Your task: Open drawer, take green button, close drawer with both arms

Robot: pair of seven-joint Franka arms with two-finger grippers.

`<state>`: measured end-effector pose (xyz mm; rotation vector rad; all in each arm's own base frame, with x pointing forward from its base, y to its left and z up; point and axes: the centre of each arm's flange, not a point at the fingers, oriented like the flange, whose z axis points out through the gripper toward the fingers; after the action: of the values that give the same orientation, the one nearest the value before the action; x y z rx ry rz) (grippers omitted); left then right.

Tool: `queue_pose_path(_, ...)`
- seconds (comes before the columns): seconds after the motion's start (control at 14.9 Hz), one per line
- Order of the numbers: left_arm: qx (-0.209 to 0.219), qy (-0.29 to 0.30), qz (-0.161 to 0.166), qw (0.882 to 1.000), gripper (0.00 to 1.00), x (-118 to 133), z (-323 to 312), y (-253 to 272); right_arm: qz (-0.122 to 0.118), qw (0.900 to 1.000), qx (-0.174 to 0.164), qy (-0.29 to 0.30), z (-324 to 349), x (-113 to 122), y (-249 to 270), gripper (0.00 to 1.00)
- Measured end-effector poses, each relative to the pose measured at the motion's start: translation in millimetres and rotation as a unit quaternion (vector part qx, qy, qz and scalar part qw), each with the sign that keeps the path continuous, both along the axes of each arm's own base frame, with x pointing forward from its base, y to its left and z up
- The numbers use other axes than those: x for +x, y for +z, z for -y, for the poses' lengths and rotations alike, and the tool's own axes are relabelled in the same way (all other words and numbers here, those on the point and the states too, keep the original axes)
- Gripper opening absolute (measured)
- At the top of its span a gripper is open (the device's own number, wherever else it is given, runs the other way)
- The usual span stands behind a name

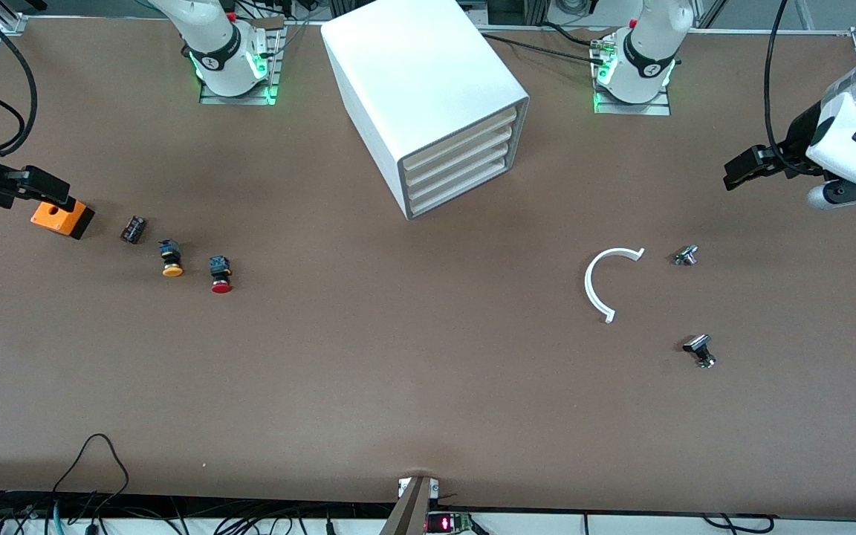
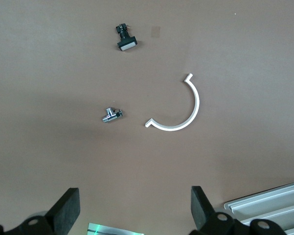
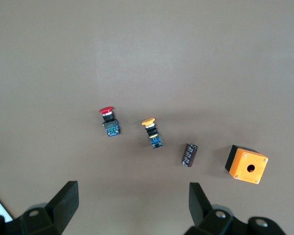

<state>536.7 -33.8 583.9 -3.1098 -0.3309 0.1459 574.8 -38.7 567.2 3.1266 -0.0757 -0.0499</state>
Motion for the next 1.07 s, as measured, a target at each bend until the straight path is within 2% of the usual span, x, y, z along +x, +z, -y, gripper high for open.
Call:
queue_pose_path(0.74, 0.000, -0.005, 0.003, 1.000, 1.00, 1, 5, 2, -0.005, 1.000, 0.000, 0.000, 0, -1, -3, 1.00)
queue_pose_path(1.07, 0.002, -0.015, -0.026, 1.000, 1.00, 16, 14, -28, -0.005, 1.000, 0.000, 0.001, 0, -1, -3, 1.00)
